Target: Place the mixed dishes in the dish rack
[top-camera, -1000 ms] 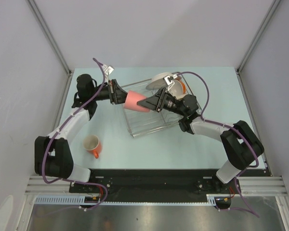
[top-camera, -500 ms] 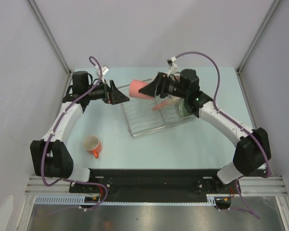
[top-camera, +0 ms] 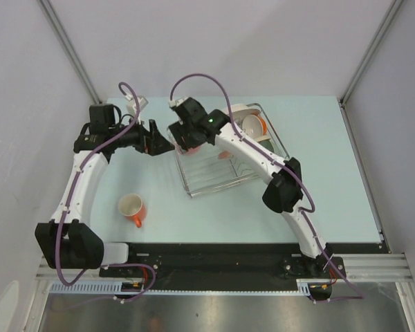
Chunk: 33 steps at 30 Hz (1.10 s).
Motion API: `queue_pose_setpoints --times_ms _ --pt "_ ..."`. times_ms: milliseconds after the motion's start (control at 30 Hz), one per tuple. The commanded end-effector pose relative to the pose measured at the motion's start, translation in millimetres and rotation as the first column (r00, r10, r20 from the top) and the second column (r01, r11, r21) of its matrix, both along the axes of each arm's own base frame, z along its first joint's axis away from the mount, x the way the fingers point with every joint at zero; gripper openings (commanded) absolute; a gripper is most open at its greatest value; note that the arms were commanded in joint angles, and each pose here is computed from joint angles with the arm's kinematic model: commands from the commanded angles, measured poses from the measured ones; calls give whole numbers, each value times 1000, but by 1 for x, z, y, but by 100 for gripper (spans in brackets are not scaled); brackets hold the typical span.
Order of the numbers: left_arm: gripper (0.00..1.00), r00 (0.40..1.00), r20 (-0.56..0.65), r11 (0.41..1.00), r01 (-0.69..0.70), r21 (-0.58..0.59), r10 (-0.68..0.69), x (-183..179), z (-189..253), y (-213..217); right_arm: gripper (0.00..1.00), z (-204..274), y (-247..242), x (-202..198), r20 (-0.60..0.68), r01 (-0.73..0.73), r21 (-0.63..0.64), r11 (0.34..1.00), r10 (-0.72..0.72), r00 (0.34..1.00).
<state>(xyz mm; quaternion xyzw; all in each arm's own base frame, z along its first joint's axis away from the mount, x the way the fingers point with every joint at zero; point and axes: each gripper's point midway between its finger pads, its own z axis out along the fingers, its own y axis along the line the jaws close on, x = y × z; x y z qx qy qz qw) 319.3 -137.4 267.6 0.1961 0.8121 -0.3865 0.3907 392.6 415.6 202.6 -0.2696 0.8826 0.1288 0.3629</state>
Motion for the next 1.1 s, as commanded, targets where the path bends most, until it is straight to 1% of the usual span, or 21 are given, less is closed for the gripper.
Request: queue_pose_setpoints --times_ms 0,167,333,367,433,467,500,533,767,1033,1067 --pt "100 994 108 998 4 68 -11 -10 19 14 0 -2 -48 16 66 86 -183 979 -75 995" --pt "100 993 115 983 -23 182 2 -14 -2 32 0 -21 -42 25 75 75 -224 972 -60 995" --pt "100 991 119 961 30 274 -65 -20 -26 42 0 -43 -32 35 67 54 -227 972 -40 997" --pt "100 992 105 955 33 294 -66 -19 -34 45 0 -47 -32 38 61 54 -226 973 -41 997" --pt "100 989 94 942 76 326 -112 -23 -48 47 0 -62 -30 41 48 50 -237 970 -39 998" --pt "100 984 101 940 105 325 -145 -25 -54 48 0 -64 -31 43 49 54 -241 969 -43 998" --pt "100 985 90 942 111 317 -146 -27 -63 50 0 -67 -29 43 56 56 -245 968 -43 997" --pt "99 987 92 945 98 311 -133 -26 -65 54 0 -72 -27 42 50 50 -250 967 -39 998" --pt "100 984 71 948 134 287 -161 -29 -76 53 0 -78 -14 48 72 31 -225 974 -15 997" --pt "100 988 59 946 116 303 -141 -26 -84 56 0 -100 -1 49 16 -19 -182 983 22 1000" --pt "100 990 61 947 106 302 -130 -24 -84 57 2 -101 0 48 9 -31 -179 983 33 999"
